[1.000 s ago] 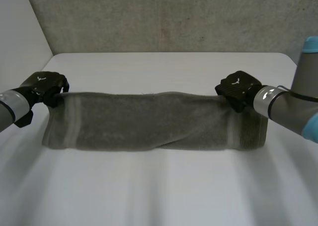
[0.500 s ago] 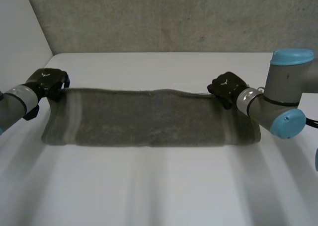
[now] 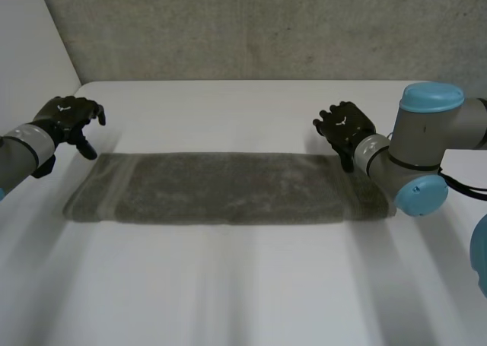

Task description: Fold the towel.

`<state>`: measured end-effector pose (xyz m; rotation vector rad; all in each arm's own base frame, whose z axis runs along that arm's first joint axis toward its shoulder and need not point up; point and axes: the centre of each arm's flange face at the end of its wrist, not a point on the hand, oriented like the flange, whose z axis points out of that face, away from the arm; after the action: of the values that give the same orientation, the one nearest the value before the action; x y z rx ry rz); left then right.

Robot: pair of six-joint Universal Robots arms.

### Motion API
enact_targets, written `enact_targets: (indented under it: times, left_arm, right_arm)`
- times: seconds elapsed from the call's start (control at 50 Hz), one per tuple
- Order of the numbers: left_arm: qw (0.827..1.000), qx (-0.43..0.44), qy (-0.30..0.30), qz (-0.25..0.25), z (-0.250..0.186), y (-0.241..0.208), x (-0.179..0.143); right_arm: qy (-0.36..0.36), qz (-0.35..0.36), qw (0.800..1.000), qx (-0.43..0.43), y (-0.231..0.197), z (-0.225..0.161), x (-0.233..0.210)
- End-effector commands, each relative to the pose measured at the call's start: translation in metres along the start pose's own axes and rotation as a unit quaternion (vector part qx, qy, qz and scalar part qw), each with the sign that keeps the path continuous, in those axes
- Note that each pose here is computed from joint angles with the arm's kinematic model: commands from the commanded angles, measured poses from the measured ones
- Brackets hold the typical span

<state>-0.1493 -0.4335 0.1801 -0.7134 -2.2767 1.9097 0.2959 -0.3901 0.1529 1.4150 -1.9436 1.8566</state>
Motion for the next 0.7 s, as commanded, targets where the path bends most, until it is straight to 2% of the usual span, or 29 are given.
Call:
enact_targets:
  times: [0.02, 0.08, 0.2, 0.3, 0.34, 0.5, 0.7]
  left_arm:
    - [1.0, 0.007, -0.018, 0.004, -0.009, -0.018, -0.005]
    - [1.0, 0.009, -0.018, 0.005, -0.014, -0.023, -0.005]
    - [1.0, 0.002, -0.018, -0.005, -0.044, -0.035, -0.002]
    - [1.0, -0.013, -0.005, -0.011, -0.067, -0.03, 0.013]
    - [1.0, -0.01, 0.007, -0.012, -0.083, -0.03, 0.022]
    - [1.0, 0.01, 0.028, -0.008, -0.112, -0.023, 0.04]
    - [0.999, 0.003, 0.038, -0.012, -0.124, -0.013, 0.053]
  right_arm:
    - [0.049, 0.002, 0.998, 0.04, -0.035, -0.016, 0.029]
    - [0.06, 0.012, 0.997, 0.052, -0.045, -0.024, 0.037]
    - [0.045, 0.087, 0.994, 0.051, -0.056, -0.065, 0.041]
    - [0.013, 0.115, 0.993, 0.025, -0.048, -0.096, 0.023]
    - [-0.002, 0.125, 0.992, -0.006, -0.032, -0.108, 0.013]
    - [-0.018, 0.158, 0.984, -0.083, 0.018, -0.126, 0.0]
    - [-0.022, 0.171, 0.982, -0.08, 0.051, -0.117, -0.007]
